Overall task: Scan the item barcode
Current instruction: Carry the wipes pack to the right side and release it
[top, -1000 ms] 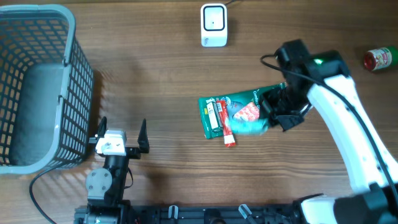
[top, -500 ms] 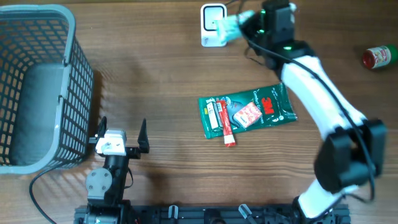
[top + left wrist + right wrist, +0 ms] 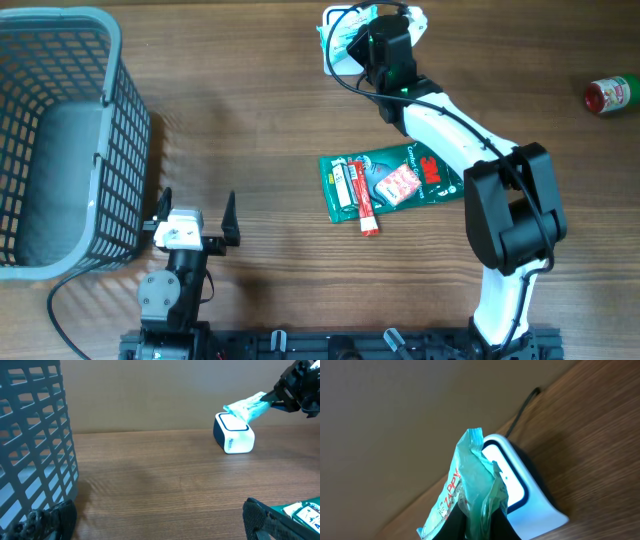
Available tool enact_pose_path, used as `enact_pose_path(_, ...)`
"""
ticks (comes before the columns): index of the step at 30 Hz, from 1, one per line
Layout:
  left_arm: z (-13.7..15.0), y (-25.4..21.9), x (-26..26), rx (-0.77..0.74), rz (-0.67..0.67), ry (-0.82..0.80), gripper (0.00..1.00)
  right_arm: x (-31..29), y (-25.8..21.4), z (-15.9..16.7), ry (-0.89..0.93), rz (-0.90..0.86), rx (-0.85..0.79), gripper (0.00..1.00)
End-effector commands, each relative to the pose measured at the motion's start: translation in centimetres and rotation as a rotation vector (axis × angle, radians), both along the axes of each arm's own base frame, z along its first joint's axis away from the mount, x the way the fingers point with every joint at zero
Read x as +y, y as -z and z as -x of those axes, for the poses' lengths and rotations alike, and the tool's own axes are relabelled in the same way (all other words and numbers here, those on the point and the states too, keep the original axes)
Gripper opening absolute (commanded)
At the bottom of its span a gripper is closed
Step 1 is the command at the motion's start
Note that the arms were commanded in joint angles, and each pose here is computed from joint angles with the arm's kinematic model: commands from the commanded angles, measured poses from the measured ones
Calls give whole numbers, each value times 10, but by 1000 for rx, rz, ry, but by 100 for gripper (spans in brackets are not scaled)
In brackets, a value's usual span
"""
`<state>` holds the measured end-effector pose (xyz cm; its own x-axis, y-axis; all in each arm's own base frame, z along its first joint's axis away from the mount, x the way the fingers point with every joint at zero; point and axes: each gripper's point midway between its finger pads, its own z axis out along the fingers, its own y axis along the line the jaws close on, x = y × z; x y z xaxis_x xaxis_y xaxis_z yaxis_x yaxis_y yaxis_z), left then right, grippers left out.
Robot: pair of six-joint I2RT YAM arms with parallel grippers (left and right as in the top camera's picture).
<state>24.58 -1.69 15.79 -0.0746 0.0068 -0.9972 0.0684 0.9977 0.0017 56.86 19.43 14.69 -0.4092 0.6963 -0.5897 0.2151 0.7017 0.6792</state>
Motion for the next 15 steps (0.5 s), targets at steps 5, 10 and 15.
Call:
enact_pose_path(5,0,1,-2,0,7,11,100,-19,-33,23,-75,233,34,5)
enact_pose_path(10,0,1,-2,0,7,11,100,-85,-108,72,92,327,60,5)
enact_pose_path(15,0,1,-2,0,7,11,100,-195,-148,133,408,420,154,5)
